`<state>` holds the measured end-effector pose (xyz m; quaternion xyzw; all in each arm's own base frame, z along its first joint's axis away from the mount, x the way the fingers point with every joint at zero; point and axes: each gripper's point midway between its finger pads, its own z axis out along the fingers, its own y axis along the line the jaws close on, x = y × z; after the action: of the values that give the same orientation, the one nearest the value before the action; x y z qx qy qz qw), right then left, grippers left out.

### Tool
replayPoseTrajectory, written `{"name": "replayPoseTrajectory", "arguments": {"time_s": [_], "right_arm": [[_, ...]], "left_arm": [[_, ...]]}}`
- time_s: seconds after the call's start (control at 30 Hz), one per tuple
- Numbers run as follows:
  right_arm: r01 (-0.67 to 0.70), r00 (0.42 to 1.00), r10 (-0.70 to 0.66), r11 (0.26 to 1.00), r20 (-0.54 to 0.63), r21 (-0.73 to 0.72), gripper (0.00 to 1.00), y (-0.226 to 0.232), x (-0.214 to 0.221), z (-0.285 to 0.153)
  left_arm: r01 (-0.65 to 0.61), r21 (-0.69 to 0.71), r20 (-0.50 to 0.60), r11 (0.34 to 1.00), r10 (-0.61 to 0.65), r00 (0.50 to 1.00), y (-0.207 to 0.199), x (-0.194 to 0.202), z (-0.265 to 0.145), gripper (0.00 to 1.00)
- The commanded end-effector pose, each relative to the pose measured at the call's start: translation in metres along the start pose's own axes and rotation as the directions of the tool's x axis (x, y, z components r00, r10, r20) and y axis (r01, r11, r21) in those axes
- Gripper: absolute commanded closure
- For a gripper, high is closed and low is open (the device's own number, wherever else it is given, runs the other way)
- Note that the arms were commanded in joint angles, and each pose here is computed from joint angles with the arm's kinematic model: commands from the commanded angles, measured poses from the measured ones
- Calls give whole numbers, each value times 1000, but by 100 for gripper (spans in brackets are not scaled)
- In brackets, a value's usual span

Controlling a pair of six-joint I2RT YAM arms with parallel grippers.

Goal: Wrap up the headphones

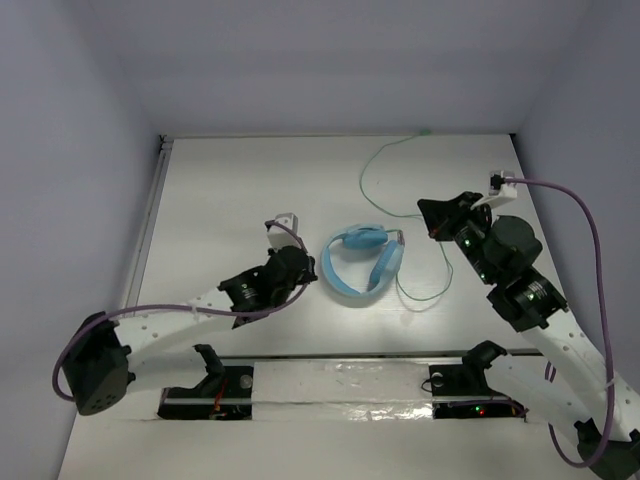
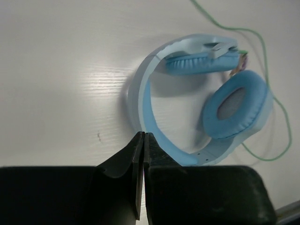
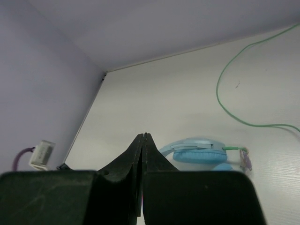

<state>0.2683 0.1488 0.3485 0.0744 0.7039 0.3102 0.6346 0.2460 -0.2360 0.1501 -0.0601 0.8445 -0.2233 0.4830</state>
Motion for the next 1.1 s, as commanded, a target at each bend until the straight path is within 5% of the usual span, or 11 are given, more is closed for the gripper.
{"name": "replayPoseTrajectory", "arguments": {"time_s": [0.0, 0.07, 0.13, 0.2, 0.3, 0.5, 0.7, 0.83, 0.87, 1.07], "right_arm": [[-9, 999, 11, 999, 37, -42, 100, 8, -10, -5], [-5, 1000, 6, 998, 20, -57, 97, 11, -7, -4], [-2, 1000, 1, 997, -13, -77, 77, 13, 2, -1], [-3, 1000, 1, 997, -26, -83, 46, 14, 6, 0], [-5, 1000, 2, 996, -29, -92, 30, 13, 10, -1], [-17, 999, 10, 991, -46, -134, 29, 20, 13, -5], [-18, 999, 12, 990, -48, -137, 30, 21, 13, -7], [-24, 998, 17, 989, -56, -142, 30, 21, 16, -7], [-26, 998, 17, 990, -60, -142, 30, 21, 17, -6], [-35, 997, 26, 993, -76, -112, 31, 16, 22, 1]], "left_arm": [[11, -117, 25, 993, -8, 1000, 6, 3, 6, 100], [35, -124, 11, 992, -34, 999, 1, 11, 11, 92], [9, -133, -27, 991, -12, 1000, -4, 27, 17, 73], [-6, -177, -55, 984, -4, 998, -7, 37, 24, 62], [-36, -183, -98, 982, 19, 995, -18, 55, 31, 45], [-80, -257, -133, 963, 47, 990, -15, 74, 52, 40], [-117, -278, -141, 953, 80, 987, -14, 85, 66, 47], [-124, -295, -140, 947, 86, 986, -8, 84, 75, 83], [-120, -306, -136, 945, 81, 987, -3, 81, 78, 85], [-160, -393, -133, 905, 116, 984, 52, 59, 78, 69]]}}
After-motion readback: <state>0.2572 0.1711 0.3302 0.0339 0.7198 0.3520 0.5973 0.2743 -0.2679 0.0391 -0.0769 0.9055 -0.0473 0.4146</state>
